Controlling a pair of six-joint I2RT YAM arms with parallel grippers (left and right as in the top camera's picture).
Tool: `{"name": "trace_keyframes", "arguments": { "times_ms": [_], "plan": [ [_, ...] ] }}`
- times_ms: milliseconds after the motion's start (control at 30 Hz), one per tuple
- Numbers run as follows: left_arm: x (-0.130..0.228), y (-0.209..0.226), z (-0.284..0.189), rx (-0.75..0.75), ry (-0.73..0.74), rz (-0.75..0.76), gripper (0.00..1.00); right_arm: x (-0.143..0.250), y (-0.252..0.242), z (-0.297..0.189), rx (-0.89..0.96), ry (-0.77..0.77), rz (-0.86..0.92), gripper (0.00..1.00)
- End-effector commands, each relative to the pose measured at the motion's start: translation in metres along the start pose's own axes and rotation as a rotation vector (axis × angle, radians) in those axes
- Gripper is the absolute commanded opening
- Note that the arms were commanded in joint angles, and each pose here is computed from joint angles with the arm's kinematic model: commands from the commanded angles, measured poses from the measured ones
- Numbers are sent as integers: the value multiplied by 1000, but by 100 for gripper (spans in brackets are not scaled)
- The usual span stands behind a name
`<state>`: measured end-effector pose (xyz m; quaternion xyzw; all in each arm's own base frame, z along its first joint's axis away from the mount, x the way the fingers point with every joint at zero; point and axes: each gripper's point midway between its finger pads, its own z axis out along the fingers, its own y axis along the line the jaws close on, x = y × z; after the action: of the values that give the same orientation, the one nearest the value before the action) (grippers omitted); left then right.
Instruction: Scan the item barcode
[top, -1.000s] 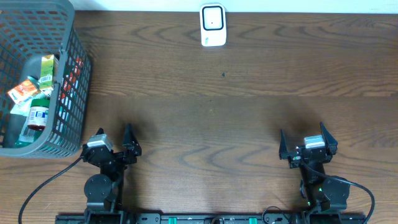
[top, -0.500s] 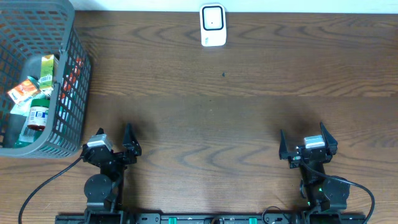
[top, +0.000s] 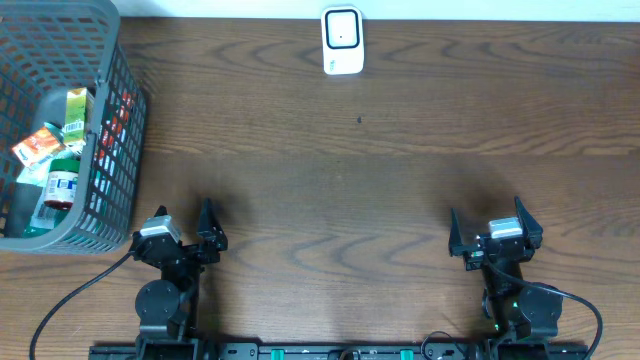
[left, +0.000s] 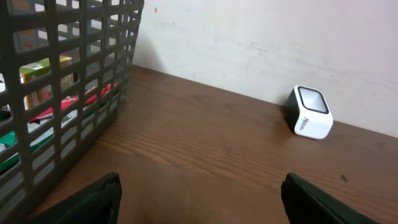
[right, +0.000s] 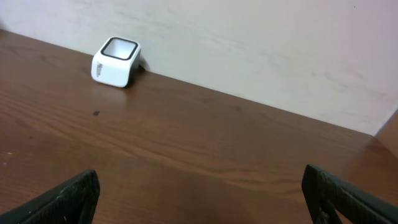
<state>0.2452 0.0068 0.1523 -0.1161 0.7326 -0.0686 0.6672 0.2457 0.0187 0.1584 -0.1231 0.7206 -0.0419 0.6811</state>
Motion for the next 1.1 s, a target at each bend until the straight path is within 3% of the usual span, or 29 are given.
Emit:
{"name": "trace_keyframes", "arguments": {
  "times_ms": [0,800,1067],
  "plan": [
    [12,12,0,-61,36,25,83,2,0,0,-1,6,14,99],
    [12,11,0,-52,37,25,83,2,0,0,-1,6,14,99],
    [-5,-20,-11,93,85,-40,83,2,0,0,-1,6,14,99]
  ]
}}
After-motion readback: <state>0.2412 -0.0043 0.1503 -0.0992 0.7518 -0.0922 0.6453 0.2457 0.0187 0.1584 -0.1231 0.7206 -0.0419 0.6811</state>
